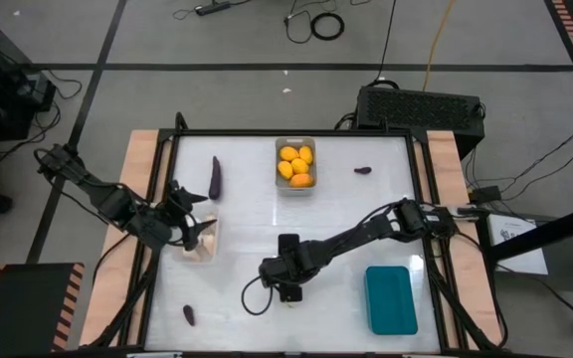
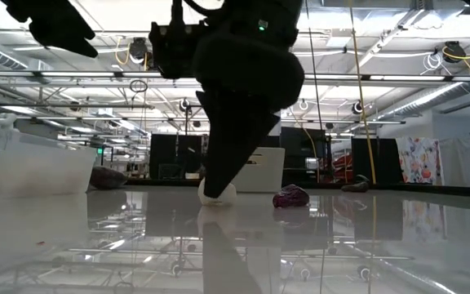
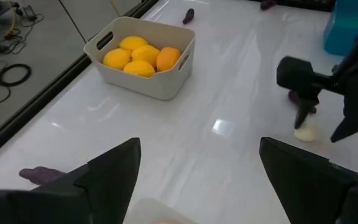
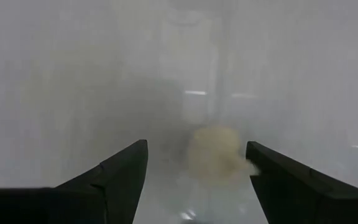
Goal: Sort produce into baskets
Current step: Put the garlic into the transparent bin
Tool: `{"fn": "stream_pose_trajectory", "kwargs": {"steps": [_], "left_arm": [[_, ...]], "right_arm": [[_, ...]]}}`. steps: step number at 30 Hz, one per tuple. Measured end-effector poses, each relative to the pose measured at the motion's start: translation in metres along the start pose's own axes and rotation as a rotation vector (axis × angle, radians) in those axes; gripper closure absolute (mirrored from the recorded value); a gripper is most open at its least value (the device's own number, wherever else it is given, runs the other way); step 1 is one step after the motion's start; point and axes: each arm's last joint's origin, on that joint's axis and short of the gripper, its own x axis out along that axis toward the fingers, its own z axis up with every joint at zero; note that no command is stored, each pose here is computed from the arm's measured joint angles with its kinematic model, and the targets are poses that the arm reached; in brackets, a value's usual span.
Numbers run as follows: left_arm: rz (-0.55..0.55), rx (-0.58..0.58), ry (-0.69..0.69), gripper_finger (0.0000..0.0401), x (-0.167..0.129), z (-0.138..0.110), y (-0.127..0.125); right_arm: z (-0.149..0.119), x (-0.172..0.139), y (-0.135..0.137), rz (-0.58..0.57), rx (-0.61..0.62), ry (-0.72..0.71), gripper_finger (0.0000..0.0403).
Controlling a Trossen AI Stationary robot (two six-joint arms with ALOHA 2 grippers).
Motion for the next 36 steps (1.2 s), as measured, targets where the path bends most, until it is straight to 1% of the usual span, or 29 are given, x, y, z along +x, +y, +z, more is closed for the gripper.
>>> {"fn": "stream_pose_trajectory", "kwargs": {"steps": [2,6,11,15,18,21,25,28,32,36], "left_arm": [[-0.001,-0.002,-0.002,0.0065,0.0,0.0,0.0],[-0.003,-0.005,-0.004,0.0065,0.0,0.0,0.0],[-0.004,-0.008,-0.004,0.0065,0.0,0.001,0.0],[-0.004,-0.008,-0.004,0.0065,0.0,0.001,0.0],[-0.004,-0.007,-0.004,0.0065,0.0,0.0,0.0],[-0.004,-0.007,-0.004,0.0065,0.0,0.0,0.0],[-0.004,-0.007,-0.004,0.0065,0.0,0.001,0.0],[-0.004,-0.008,-0.004,0.0065,0.0,0.001,0.0],[-0.003,-0.008,-0.004,0.0065,0.0,0.001,0.0],[0.013,-0.012,-0.007,0.0065,0.001,0.001,0.001]], "right_arm": [[-0.001,0.003,0.001,0.041,-0.002,0.001,0.0144],[-0.003,0.008,0.0,0.053,-0.018,-0.003,0.0169],[-0.003,0.009,-0.001,0.051,-0.023,-0.005,0.0223],[-0.001,0.008,-0.001,0.052,-0.056,-0.024,0.0267],[0.008,0.001,-0.001,0.059,-0.078,-0.074,0.0288],[0.025,-0.007,-0.004,0.076,-0.097,-0.203,0.0294],[0.052,-0.014,-0.015,0.089,-0.107,-0.47,0.029],[0.071,-0.019,-0.029,0.083,-0.092,-0.662,0.0288],[0.088,-0.017,-0.053,0.06,-0.036,-0.829,0.0287],[0.096,-0.001,-0.074,0.041,0.017,-0.938,0.0287]]}}
